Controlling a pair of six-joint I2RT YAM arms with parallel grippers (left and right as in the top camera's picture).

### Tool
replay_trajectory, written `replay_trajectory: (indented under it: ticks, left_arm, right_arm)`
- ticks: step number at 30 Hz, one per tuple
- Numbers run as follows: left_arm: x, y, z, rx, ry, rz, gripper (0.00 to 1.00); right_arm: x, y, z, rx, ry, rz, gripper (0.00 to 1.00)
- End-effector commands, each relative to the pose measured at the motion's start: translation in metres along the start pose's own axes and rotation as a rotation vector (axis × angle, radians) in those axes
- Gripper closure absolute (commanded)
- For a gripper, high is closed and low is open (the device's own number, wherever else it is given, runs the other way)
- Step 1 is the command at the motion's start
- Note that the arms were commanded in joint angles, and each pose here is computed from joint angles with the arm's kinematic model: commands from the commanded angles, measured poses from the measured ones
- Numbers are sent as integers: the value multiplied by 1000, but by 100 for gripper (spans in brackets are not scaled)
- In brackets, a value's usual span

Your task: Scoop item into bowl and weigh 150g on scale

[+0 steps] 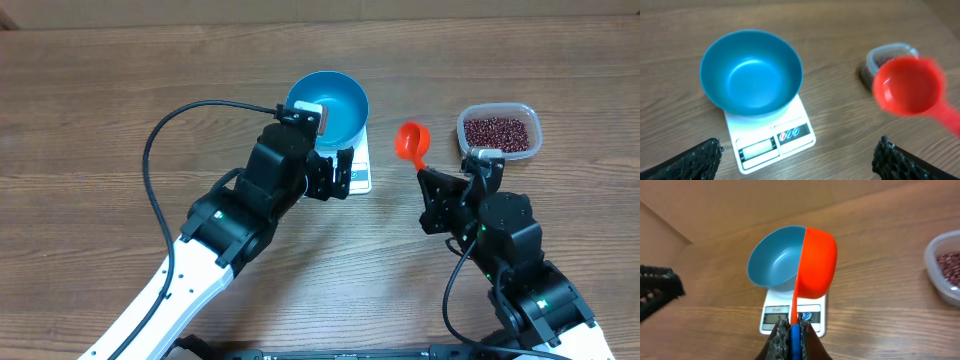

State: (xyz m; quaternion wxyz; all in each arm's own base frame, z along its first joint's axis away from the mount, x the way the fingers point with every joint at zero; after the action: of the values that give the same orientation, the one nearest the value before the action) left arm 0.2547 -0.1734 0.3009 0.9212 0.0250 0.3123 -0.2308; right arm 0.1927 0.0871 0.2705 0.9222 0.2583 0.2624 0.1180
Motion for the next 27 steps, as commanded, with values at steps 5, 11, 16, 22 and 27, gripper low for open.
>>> replay_trajectory:
  ticks: [5, 11, 16, 22, 27]
  left_arm:
    - [36, -3, -14, 67, 114, 29, 10]
    - [64, -9, -32, 130, 206, 54, 28]
    - [81, -8, -43, 140, 261, 75, 79]
    - [99, -8, -52, 167, 289, 75, 96]
    - [114, -8, -59, 230, 309, 68, 96]
  right_arm:
    - [-5, -2, 10, -44, -78, -82, 96]
    - [-6, -9, 11, -42, -108, -164, 97]
    - [-6, -12, 11, -37, -108, -187, 96]
    - [-7, -24, 19, 2, -119, -206, 97]
    - [-11, -37, 32, 62, -115, -195, 97]
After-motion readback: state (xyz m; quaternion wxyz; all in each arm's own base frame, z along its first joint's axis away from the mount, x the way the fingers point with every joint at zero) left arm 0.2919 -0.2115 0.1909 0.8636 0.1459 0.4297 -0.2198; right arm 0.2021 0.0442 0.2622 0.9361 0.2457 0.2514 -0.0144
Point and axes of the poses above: each gripper's point midway between its finger pads, its own x axis out along the fingers, its own y axis along the line the jaws close on, z = x × y, the point moved 10 cm from there along -x, back along the fingers, and after that the axes turned 10 degrees about x, right-handed, at the moved point
